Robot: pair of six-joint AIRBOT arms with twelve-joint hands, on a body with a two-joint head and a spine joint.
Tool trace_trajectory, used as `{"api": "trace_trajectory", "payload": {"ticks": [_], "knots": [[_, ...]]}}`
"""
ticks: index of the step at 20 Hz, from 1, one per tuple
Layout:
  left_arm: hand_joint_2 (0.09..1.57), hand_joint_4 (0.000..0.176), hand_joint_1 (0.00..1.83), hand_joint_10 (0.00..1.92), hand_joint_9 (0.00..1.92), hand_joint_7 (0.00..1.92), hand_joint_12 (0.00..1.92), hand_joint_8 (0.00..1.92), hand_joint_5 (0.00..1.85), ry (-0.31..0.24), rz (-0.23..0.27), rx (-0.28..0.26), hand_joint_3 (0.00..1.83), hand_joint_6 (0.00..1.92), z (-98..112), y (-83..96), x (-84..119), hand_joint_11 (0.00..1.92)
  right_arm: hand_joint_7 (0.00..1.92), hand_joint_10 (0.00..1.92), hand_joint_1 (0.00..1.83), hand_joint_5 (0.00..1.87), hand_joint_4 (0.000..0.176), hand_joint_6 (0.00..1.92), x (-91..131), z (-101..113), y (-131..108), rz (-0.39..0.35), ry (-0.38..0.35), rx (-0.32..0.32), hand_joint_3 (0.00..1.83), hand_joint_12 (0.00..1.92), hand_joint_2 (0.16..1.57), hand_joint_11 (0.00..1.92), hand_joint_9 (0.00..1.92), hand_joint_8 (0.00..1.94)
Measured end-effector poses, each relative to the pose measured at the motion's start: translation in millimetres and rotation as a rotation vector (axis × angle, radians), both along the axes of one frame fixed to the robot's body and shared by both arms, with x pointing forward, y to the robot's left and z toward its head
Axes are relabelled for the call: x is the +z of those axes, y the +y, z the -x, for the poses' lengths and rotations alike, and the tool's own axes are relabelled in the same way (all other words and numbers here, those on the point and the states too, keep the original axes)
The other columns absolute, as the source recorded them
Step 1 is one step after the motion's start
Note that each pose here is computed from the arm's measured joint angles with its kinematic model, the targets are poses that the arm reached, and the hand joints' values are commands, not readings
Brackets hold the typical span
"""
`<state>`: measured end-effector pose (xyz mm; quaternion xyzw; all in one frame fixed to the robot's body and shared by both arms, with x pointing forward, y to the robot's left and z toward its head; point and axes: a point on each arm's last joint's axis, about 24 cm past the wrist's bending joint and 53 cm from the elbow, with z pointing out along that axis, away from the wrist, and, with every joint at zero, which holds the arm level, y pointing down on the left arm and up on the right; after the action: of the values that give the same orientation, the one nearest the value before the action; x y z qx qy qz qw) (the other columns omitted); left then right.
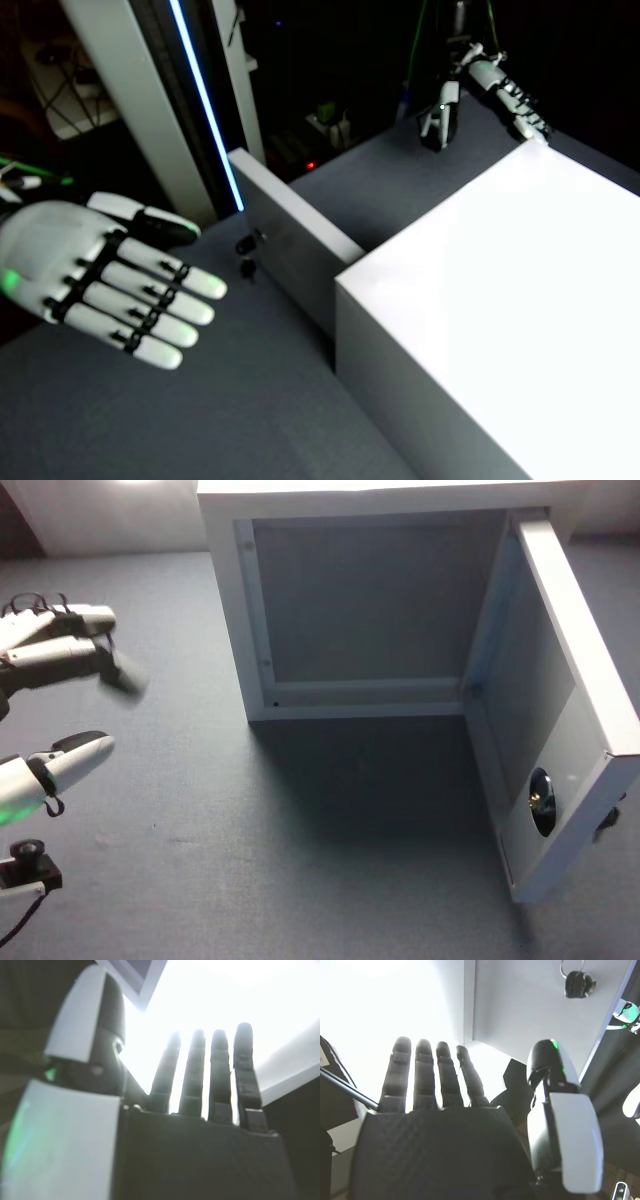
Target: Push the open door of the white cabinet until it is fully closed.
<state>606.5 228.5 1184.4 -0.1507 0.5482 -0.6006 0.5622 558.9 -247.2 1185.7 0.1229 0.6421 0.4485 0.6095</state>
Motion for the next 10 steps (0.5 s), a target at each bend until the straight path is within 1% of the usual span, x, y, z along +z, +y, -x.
{"api": "trace_trajectory", "payload": {"ticks": [2,3,4,7,9,10], "knots": [[1.31,0.176,0.82,0.6,0.0,0.21,1.22,0.23,0.61,0.002,0.0,0.003,0.0,1.52,-1,0.8,0,0.0,0.04,0.15,0.46,0.14,0.0,0.04,0,0,0,0.0,0.0,0.001,0.01,0.87,1.35,0.0,0.02,0.01],[1.31,0.176,0.82,0.6,0.0,0.21,1.22,0.23,0.61,0.003,0.0,0.005,0.0,1.52,-1,1.1,0,0.0,0.04,0.15,0.48,0.14,0.0,0.03,0,0,1,0.001,0.001,0.005,0.01,0.83,1.36,0.0,0.02,0.0],[1.31,0.176,0.82,0.6,0.0,0.22,1.22,0.22,0.61,0.003,0.0,0.004,0.0,1.52,-1,1.0,0,0.0,0.05,0.15,0.5,0.14,0.0,0.02,-1,1,2,0.003,0.002,0.01,0.0,0.86,1.36,0.0,0.03,0.0],[1.31,0.176,0.82,0.6,0.0,0.22,1.22,0.22,0.61,0.003,0.0,0.004,0.0,1.52,-1,1.1,-1,0.0,0.06,0.14,0.48,0.15,0.0,0.02,-2,5,10,0.013,0.005,0.044,0.0,0.88,1.37,0.0,0.01,0.0],[1.31,0.176,0.82,0.6,0.0,0.22,1.22,0.22,0.61,0.007,-0.004,0.004,0.0,1.52,0,1.6,-2,0.0,0.08,0.18,0.49,0.18,0.0,0.02,-3,7,16,0.023,0.007,0.073,0.0,1.13,1.37,0.0,0.03,0.0],[1.31,0.176,0.82,0.6,0.0,0.22,1.22,0.22,0.61,0.01,-0.006,0.005,0.0,1.52,0,1.5,-3,0.0,0.1,0.25,0.5,0.2,0.0,0.02,-3,7,19,0.026,0.007,0.085,0.0,1.2,1.36,0.0,0.02,0.0]]}}
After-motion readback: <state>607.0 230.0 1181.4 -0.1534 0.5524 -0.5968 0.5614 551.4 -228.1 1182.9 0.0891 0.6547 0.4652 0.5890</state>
